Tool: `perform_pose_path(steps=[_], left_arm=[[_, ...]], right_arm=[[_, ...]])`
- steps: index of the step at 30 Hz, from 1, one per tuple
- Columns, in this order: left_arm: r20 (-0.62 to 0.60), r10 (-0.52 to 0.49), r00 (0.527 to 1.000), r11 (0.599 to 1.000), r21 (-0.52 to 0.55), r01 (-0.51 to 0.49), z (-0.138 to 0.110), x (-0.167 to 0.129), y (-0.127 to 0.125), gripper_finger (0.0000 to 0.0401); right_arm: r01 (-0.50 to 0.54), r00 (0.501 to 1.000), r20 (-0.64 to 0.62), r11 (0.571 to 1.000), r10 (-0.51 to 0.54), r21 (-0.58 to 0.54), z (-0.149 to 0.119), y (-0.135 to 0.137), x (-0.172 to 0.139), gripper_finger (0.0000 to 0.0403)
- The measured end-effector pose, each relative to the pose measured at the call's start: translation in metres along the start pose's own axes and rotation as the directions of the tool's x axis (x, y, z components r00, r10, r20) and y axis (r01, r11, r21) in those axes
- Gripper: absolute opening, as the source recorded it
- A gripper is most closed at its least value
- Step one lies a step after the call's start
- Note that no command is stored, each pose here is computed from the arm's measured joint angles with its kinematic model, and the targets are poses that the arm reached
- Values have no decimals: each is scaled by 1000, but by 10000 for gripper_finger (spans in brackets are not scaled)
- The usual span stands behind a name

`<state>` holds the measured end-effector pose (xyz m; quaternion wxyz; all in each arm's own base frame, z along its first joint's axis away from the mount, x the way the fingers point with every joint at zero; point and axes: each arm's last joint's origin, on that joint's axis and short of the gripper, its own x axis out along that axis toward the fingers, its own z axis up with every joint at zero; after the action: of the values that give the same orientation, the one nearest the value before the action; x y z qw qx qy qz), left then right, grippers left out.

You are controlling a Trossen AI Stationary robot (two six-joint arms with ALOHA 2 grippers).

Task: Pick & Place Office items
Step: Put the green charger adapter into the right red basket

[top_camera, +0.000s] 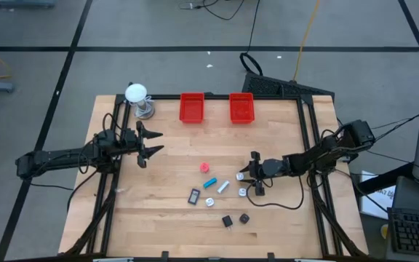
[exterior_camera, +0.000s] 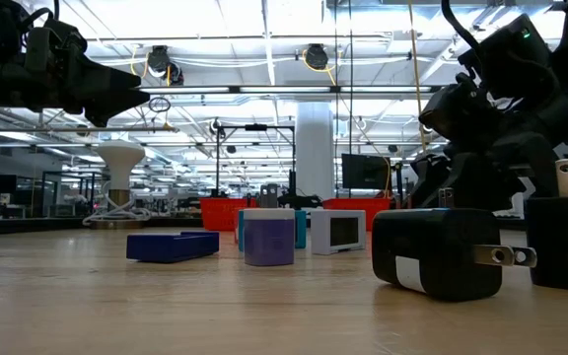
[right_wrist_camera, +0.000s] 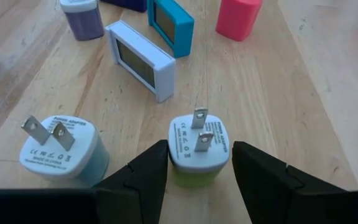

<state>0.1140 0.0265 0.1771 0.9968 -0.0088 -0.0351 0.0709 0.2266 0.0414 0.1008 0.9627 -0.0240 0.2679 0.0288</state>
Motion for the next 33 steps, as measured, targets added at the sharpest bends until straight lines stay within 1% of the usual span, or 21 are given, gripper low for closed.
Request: perform_pose_path(steps=[9, 18, 28, 33], left_arm=[[0, 0, 1000, 1000, 0, 0, 0, 0, 0, 244], [0, 0, 1000, 1000, 0, 0, 0, 0, 0, 244], [0, 0, 1000, 1000, 0, 0, 0, 0, 0, 244], [0, 0, 1000, 1000, 0, 0, 0, 0, 0, 244]], right_arm=[[-1, 1000, 22, 1000, 1, 0, 2, 0, 0, 164], [-1, 1000, 14, 1000, 1, -1, 1, 0, 0, 143], [-1, 1000, 16, 1000, 1, -1, 2, 0, 0, 140], [-2, 999, 53, 1000, 2, 3, 5, 0, 0, 138]])
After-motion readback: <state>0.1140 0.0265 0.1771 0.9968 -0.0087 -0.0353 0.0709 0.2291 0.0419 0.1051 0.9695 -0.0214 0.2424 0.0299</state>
